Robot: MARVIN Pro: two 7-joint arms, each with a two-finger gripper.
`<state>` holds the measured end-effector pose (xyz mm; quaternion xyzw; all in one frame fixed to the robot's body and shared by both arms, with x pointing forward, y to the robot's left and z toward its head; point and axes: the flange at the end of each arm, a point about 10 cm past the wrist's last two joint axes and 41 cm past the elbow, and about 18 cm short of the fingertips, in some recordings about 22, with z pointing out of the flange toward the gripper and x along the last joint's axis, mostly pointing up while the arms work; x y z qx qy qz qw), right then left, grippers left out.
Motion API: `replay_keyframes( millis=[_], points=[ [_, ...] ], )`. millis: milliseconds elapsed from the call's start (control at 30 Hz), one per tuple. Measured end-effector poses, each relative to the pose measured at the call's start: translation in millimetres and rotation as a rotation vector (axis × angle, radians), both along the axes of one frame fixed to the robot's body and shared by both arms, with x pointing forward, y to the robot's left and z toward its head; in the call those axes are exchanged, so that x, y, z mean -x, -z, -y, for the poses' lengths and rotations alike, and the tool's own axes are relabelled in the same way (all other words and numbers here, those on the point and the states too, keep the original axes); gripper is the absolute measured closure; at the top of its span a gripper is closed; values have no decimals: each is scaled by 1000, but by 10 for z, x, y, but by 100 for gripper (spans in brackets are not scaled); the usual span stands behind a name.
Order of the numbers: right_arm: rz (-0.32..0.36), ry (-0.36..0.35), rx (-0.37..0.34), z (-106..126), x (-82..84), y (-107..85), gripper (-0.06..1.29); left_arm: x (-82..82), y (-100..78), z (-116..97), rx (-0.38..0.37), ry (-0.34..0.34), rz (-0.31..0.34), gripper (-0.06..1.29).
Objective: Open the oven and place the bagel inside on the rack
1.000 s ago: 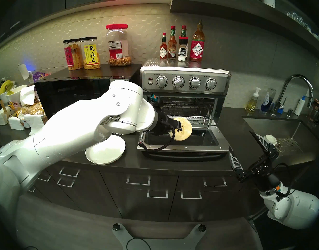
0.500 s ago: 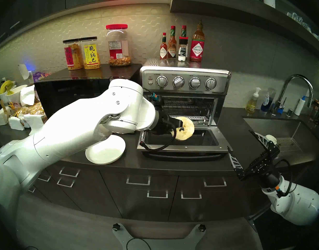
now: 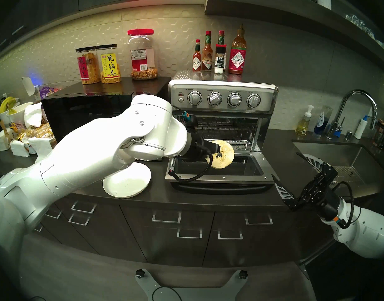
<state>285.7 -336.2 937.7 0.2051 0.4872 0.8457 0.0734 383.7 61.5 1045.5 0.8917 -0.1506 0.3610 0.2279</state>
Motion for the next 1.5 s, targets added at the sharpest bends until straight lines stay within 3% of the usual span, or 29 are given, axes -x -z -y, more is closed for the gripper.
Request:
replay_keyframes(
  millis=[433,633,1067,1500],
  points=[
    [-54,41,7,74,-66,241,0,-1,-5,1,1,0,2,119],
    [-14,24,29,-4,-138,170,0,0,-6,2,1,0,2,119],
    [80,-22,149,-167,-294,74,0,-1,-8,3,2,0,3,119],
    [131,-37,218,-259,-422,51,0,-1,-10,4,2,0,3,119]
  ],
)
